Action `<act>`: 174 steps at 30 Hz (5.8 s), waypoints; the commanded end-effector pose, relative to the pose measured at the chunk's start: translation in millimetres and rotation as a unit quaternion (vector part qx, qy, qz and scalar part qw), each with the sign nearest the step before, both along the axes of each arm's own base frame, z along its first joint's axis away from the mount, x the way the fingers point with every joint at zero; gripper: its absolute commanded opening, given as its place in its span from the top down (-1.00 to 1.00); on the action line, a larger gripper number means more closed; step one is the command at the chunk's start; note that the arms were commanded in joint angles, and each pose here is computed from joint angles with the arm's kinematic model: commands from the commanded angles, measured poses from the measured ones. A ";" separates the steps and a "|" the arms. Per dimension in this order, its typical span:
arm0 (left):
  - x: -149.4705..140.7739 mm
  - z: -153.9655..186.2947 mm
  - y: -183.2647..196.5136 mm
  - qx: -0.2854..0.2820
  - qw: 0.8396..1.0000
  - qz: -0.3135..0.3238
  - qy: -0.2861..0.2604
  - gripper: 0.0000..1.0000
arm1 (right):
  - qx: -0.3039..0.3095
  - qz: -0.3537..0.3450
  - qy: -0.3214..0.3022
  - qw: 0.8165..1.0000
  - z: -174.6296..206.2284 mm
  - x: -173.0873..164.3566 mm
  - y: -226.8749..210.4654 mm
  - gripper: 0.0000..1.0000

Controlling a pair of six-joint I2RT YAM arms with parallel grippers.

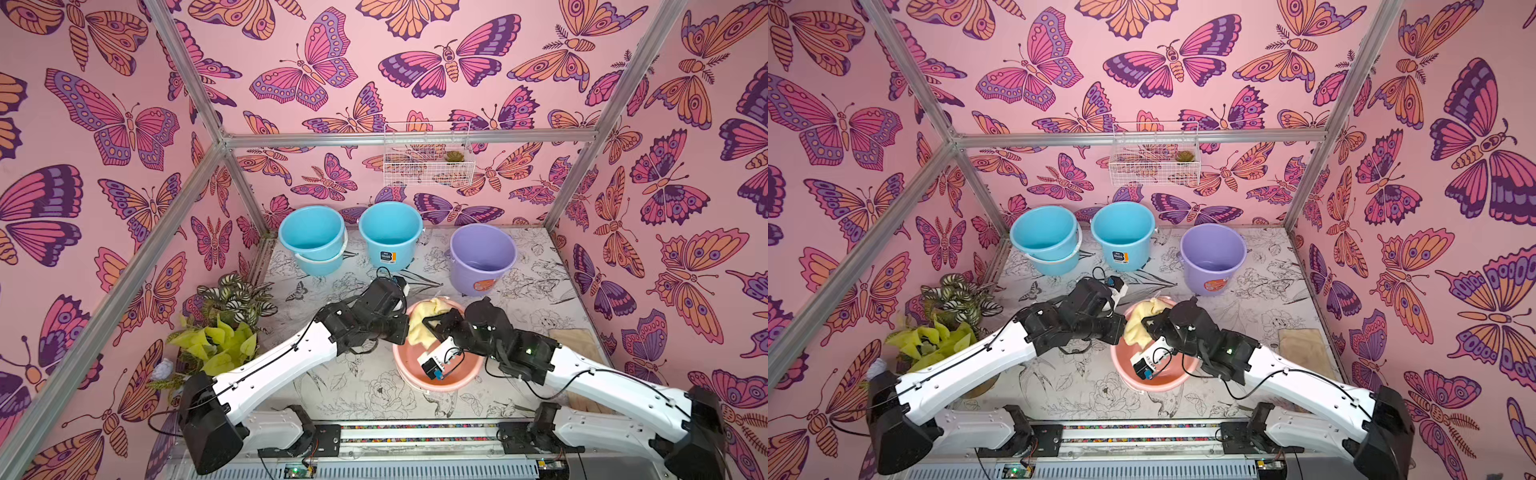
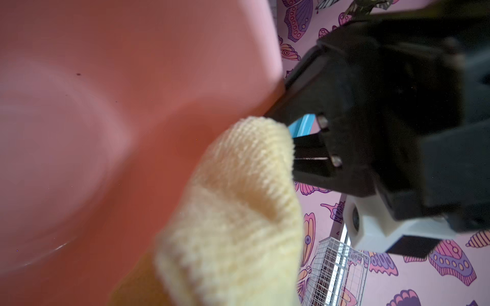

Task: Wipe the inside of the bucket with a cloth
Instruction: Wipe the dirt from the inside of the bucket.

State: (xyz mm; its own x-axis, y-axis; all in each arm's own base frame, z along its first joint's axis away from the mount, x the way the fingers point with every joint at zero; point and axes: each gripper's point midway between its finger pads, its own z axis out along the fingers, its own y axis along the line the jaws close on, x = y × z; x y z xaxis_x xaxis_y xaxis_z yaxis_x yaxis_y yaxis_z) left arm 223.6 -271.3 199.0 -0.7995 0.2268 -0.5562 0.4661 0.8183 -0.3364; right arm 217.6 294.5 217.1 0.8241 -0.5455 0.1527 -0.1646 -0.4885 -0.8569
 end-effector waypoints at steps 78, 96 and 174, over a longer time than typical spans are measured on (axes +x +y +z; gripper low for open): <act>9.2 15.6 12.3 0.016 0.999 0.030 -0.027 1.00 | -0.219 -0.115 0.267 0.931 -37.8 -82.9 -108.5 1.00; 9.0 17.4 7.3 0.007 0.999 0.027 -0.020 1.00 | -0.010 -0.005 0.446 0.895 -30.3 -127.9 3.3 1.00; 14.7 5.5 -8.4 0.013 1.000 0.027 -0.005 1.00 | -0.086 -0.062 0.445 0.889 -39.8 -129.0 -54.3 1.00</act>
State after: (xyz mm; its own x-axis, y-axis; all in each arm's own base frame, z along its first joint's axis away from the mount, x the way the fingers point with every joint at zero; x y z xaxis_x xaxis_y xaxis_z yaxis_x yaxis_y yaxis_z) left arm 228.4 -272.6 188.6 -0.8176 0.2473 -0.5199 0.4372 0.8543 -0.2812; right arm 111.4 230.3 182.5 0.6391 -0.6863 -0.3472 -0.7663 -0.5294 -0.3641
